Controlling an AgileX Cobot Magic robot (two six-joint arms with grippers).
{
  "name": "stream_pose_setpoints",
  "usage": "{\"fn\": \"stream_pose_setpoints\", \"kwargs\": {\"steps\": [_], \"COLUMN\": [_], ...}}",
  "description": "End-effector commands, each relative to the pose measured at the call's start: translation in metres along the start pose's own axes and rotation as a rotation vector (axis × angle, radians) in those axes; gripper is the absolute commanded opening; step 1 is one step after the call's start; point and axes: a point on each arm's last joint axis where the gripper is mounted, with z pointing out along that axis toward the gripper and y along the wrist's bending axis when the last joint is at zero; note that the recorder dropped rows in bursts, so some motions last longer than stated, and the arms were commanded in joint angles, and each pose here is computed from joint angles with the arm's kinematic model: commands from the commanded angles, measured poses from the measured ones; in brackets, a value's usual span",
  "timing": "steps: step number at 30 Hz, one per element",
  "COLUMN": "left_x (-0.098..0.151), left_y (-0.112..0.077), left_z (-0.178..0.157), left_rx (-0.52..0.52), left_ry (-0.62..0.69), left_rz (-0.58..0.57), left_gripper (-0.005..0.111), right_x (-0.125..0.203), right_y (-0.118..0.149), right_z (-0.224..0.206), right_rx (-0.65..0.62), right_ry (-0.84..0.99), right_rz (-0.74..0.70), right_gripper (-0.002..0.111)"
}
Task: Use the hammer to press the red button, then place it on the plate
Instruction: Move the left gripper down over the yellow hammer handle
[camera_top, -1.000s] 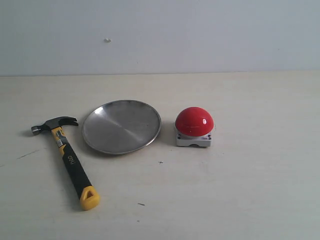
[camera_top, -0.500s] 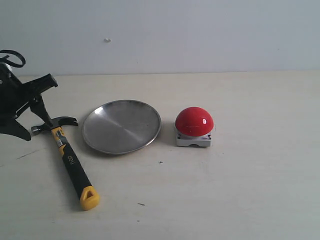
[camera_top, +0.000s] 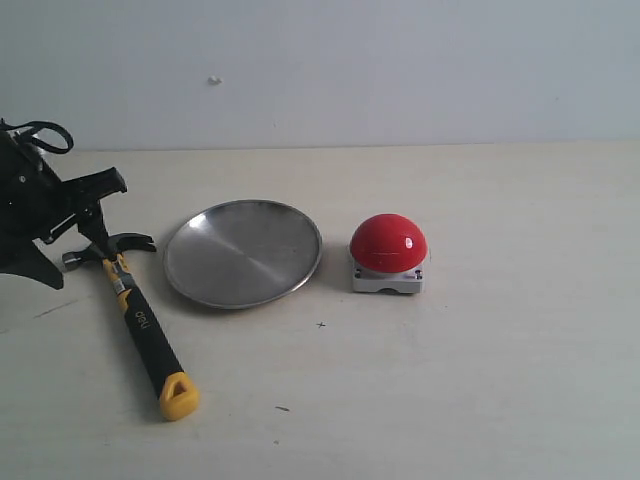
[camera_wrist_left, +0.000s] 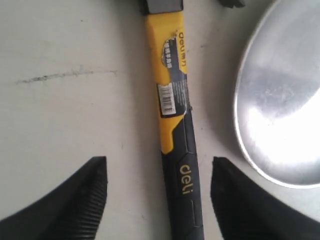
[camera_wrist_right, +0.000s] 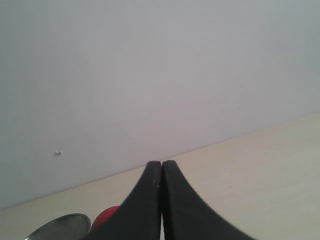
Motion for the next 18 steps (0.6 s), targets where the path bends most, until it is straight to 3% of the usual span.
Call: {"fn": "stream_pose_setpoints", "kwargs": {"steps": [1,7,18], "left_x": [-0.008,-0.022,-0.046], "left_y": [-0.008,-0.019,-0.015], "left_z": [0.004,0.032,0.048], "left_rx": [-0.032,-0.095,-0.153], "left_ry": [0.085,0.229,0.201], "left_rz": [-0.099,-0.162,-0.172], "left_gripper": [0.061,0.061,0.061], "right_x": [0.0,0.0,0.0], "right_y": [0.0,0.0,0.0], "right_z": [0.0,0.0,0.0], "right_rx": [-0.004,-0.004,-0.004], "right_ry": [-0.012,-0.012,-0.012], "right_rz": [-0.009,-0.011,-0.011], "right_gripper": [0.0,0.0,0.0]}}
